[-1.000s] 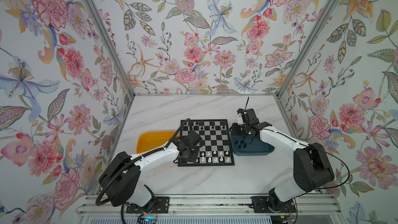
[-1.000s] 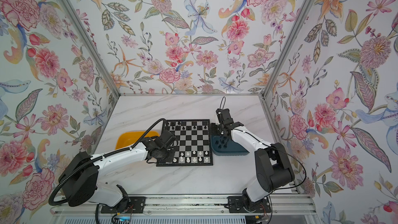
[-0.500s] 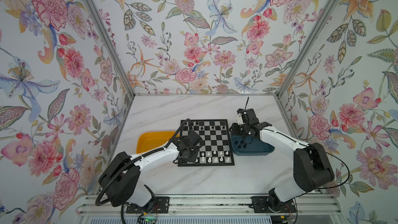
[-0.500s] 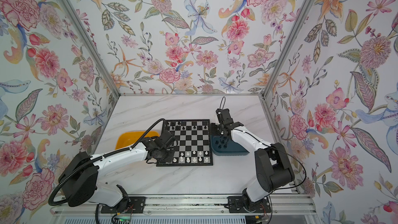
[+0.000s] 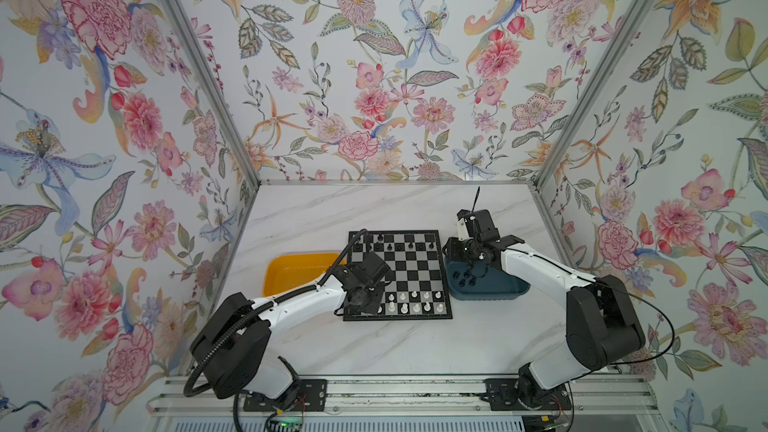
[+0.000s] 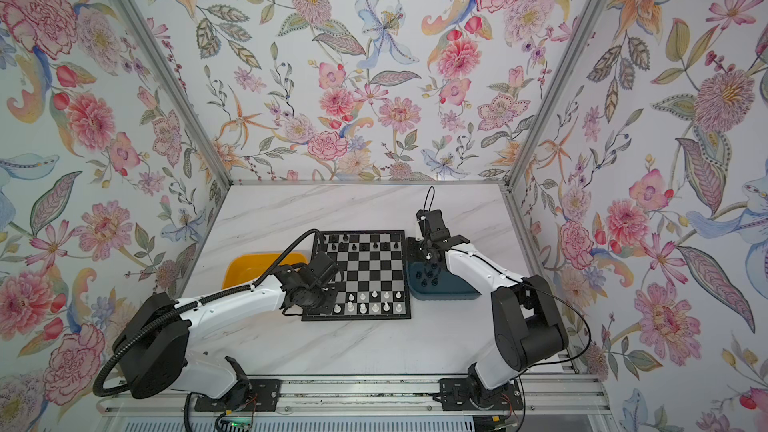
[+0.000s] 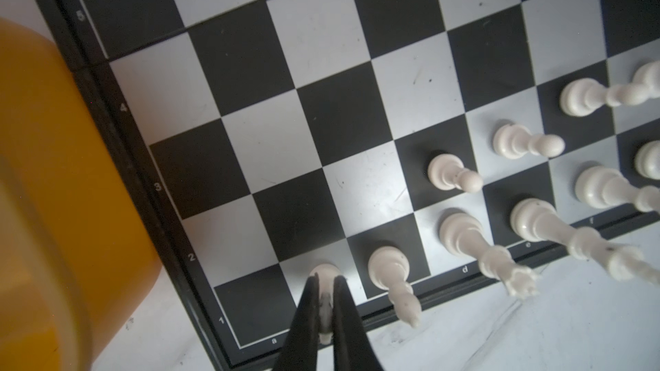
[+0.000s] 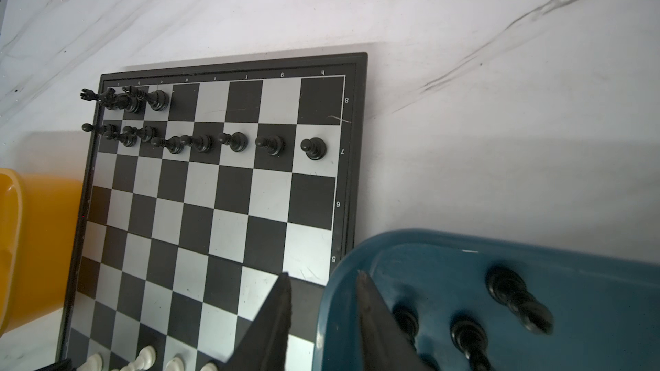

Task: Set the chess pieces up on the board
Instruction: 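Lower the white piece onto the near corner square and open the left gripper, then raise the left gripper off the board and move it over the yellow tray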

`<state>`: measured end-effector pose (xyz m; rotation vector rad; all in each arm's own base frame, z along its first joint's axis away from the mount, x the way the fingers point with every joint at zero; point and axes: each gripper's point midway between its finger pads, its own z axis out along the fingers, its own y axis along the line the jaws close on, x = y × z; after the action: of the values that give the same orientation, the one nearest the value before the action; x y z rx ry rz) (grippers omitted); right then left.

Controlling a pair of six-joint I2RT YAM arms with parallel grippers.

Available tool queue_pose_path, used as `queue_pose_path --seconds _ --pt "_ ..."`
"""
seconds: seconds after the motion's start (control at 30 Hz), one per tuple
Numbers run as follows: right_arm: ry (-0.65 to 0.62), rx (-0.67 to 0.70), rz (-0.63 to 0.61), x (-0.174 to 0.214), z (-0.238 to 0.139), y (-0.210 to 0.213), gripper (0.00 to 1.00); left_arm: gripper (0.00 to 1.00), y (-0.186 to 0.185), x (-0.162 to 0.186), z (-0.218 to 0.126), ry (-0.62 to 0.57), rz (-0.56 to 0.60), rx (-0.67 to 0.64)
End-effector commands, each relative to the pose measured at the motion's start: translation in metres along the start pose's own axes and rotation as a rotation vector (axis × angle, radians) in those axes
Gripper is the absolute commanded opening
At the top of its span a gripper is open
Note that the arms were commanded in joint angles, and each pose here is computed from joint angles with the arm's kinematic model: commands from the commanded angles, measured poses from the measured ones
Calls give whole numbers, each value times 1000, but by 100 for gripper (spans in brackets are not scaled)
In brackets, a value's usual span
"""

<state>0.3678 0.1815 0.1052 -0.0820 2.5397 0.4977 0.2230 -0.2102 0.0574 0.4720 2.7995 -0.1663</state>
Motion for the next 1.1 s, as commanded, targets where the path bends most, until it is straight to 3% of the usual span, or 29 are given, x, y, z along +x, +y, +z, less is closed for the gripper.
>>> queue_pose_path --seconds 0.0,0.43,0.83,1.07 --pt "2 14 11 3 0 -2 33 13 1 11 3 25 7 -18" --pt "2 9 11 4 0 -1 33 22 0 6 -2 7 6 -16" --pt "-4 6 8 0 -1 1 33 23 1 -27 -47 -118 12 -33" --pt "-13 3 -3 -5 -6 4 33 24 36 -57 -77 -190 40 -192"
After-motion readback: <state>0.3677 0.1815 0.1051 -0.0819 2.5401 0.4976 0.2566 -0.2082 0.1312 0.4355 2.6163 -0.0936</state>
